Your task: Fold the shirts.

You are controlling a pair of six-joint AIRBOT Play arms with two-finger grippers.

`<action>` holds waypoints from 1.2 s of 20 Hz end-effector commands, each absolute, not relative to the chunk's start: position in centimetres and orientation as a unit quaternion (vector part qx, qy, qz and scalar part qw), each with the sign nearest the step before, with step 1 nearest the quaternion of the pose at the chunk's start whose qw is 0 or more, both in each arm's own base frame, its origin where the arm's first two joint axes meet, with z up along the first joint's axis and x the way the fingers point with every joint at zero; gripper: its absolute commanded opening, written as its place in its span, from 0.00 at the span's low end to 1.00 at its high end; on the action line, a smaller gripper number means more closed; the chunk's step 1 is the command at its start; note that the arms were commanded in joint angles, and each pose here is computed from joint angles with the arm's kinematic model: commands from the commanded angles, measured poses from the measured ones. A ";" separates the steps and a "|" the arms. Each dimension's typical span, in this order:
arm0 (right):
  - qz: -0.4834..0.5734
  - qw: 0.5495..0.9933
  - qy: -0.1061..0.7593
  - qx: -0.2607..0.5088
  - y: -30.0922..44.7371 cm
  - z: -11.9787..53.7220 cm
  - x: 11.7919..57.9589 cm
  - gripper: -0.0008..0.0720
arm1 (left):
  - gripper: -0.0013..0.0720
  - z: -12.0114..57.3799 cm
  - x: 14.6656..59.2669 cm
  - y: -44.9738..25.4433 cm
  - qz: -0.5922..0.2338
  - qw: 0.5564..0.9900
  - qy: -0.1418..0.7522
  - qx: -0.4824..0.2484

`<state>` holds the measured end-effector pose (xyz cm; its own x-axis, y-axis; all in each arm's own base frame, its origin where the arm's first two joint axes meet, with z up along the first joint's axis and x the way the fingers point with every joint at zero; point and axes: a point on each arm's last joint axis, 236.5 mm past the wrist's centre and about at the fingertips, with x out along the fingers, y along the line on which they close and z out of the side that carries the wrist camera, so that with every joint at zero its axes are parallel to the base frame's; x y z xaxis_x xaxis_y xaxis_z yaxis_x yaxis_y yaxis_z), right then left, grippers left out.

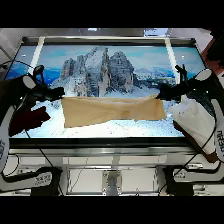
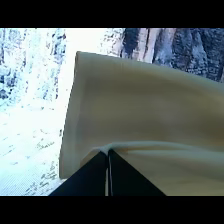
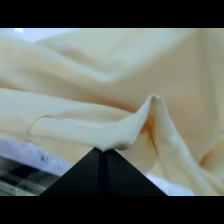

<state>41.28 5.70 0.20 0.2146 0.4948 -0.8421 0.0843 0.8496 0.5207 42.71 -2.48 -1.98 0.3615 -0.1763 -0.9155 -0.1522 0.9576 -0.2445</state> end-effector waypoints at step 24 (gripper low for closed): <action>0.098 0.786 0.574 0.207 1.4 1.8 42.5 0.61 | 0.59 8.1 46.4 -17.6 -0.273 0.849 0.399 -0.215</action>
